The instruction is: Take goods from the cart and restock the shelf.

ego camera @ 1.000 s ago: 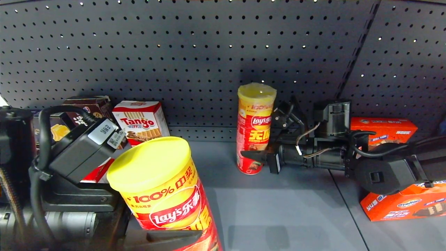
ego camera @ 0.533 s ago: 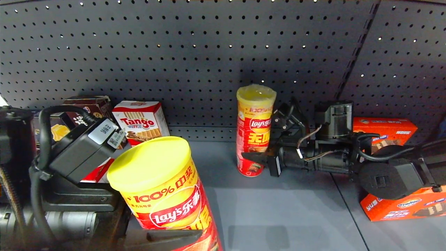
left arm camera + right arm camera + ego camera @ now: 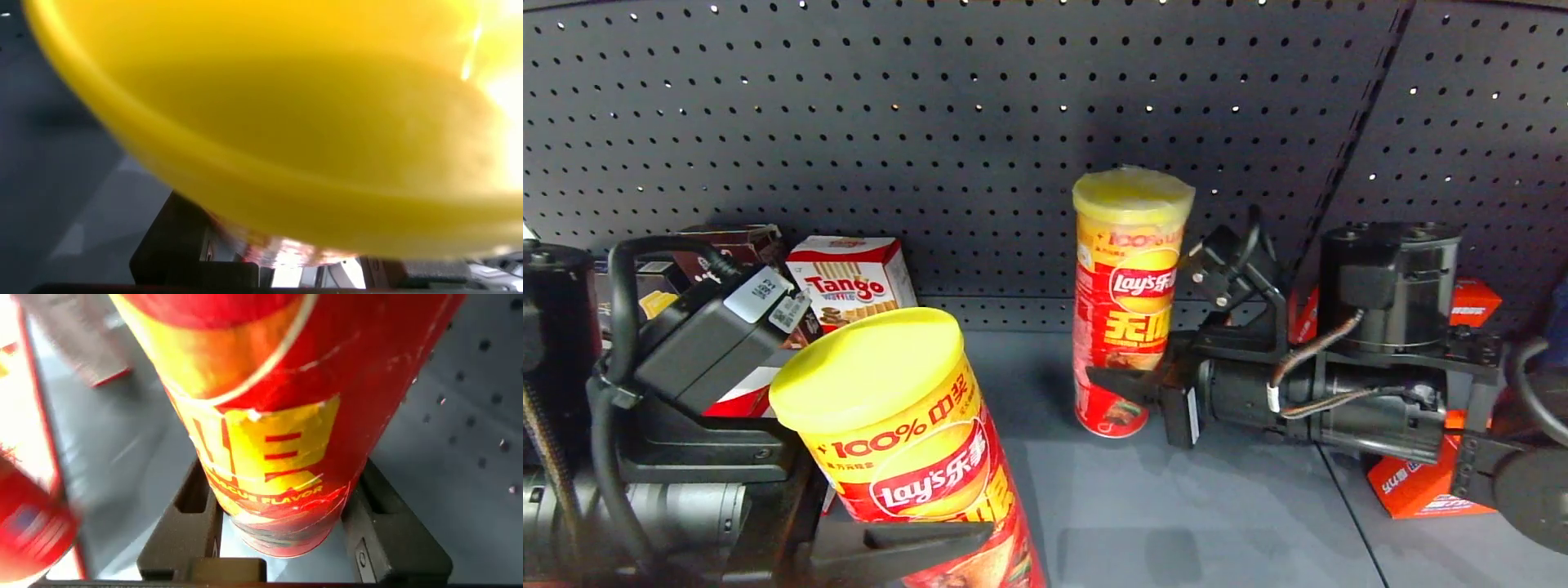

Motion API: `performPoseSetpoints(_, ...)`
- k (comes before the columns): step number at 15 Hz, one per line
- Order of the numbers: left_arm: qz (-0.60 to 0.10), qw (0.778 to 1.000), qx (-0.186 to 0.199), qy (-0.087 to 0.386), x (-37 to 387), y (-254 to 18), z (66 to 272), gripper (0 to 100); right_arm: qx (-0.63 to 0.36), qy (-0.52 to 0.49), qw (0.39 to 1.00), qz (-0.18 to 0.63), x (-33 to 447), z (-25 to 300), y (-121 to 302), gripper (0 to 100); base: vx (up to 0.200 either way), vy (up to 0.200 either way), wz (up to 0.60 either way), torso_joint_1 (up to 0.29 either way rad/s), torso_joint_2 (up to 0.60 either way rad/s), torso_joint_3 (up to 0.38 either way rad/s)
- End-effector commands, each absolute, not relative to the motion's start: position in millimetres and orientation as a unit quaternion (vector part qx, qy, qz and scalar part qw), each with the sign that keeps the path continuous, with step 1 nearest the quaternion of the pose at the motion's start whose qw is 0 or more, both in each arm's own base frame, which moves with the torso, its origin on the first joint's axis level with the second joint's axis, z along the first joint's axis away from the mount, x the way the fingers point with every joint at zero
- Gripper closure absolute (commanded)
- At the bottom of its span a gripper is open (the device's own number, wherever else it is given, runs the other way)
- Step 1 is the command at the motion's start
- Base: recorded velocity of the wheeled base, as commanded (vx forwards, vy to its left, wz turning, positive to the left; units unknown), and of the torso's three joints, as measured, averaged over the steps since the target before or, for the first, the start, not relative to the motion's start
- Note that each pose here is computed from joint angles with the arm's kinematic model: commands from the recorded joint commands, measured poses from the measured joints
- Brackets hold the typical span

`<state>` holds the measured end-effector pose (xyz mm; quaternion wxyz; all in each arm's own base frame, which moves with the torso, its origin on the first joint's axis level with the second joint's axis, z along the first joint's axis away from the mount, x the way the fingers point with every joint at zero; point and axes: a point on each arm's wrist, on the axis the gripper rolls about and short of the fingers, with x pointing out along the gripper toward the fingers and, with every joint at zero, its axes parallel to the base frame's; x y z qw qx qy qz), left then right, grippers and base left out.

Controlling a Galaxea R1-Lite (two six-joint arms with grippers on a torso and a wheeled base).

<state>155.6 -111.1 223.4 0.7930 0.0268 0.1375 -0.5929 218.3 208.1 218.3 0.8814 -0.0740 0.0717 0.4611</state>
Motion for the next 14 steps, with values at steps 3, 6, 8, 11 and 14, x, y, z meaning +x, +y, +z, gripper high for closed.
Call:
performPoseSetpoints(3,-0.586,0.800,0.027,0.128,159,-110,229,100,-0.069,0.070,0.881,0.464,170,217,167,100,0.000,0.000,0.00,0.000,0.00,0.000)
performPoseSetpoints(6,-0.582,0.803,0.029,0.124,169,-117,235,100,-0.066,0.072,0.879,0.467,148,211,148,100,0.000,0.000,0.00,0.000,0.00,0.000)
performPoseSetpoints(8,-0.581,0.804,0.030,0.120,176,-121,240,100,-0.060,0.077,0.872,0.480,132,205,141,100,0.000,0.000,0.00,0.000,0.00,0.000)
performPoseSetpoints(11,-0.574,0.809,0.033,0.120,178,-123,241,100,-0.050,0.078,0.865,0.493,122,195,141,100,0.000,0.000,0.00,0.000,0.00,0.000)
performPoseSetpoints(14,-0.573,0.810,0.033,0.119,180,-124,241,100,-0.051,0.079,0.862,0.499,130,181,153,100,0.000,0.000,0.00,0.000,0.00,0.000)
